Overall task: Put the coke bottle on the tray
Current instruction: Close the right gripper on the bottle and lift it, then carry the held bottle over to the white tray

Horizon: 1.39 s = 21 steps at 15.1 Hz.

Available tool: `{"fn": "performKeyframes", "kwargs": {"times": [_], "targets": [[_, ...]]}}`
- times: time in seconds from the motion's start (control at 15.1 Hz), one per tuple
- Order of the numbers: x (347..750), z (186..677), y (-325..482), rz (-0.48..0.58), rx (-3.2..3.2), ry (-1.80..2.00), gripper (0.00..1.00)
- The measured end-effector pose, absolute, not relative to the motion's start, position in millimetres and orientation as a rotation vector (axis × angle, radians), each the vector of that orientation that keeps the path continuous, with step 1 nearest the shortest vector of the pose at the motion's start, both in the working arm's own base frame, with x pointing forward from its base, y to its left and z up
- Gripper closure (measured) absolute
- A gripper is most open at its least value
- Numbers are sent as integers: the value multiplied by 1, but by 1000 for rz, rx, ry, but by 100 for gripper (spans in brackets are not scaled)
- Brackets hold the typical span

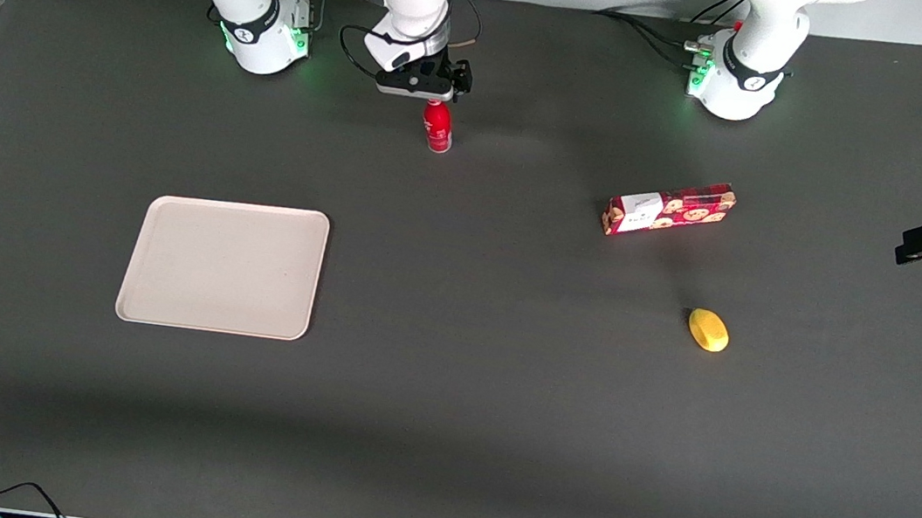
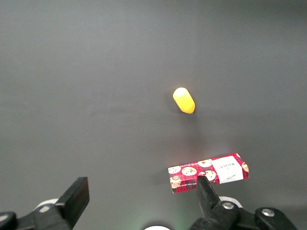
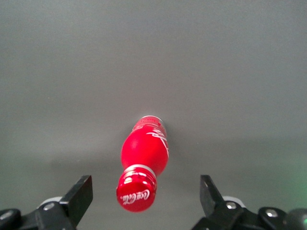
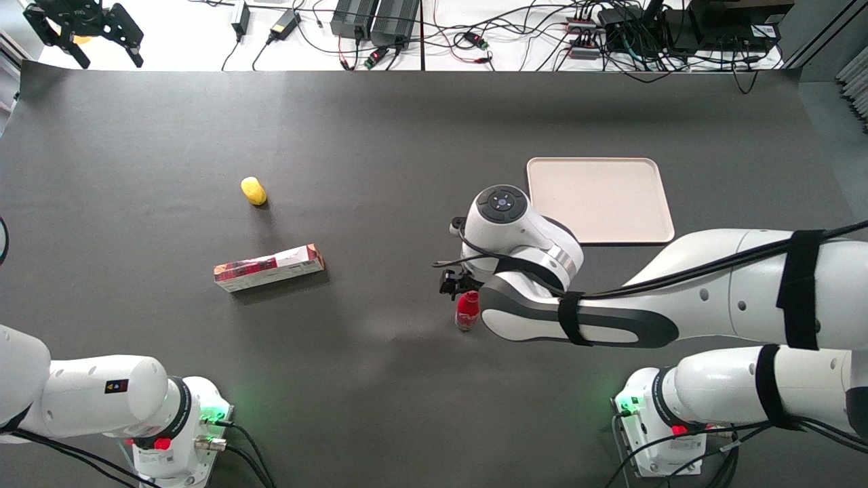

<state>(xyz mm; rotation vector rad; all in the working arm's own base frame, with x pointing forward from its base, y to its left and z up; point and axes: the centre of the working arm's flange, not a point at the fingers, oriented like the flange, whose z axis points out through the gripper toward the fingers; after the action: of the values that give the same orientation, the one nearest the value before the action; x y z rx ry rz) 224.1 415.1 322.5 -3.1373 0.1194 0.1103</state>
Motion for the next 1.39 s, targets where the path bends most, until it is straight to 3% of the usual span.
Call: {"fn": "performKeyframes", "kwargs": {"times": [0.13,0.2,0.33,0.66,0.73,1.13,1.39], "targets": [[224,320,415,116,-3136,116,3],[224,320,415,119,-3136,119,10],[222,319,416,123,-3137,116,13],[219,319,419,108,-3132,168,65],[219,319,419,103,-3131,183,69],[227,321,420,84,-3136,176,69],[264,354,422,66,-3154,209,69]]}}
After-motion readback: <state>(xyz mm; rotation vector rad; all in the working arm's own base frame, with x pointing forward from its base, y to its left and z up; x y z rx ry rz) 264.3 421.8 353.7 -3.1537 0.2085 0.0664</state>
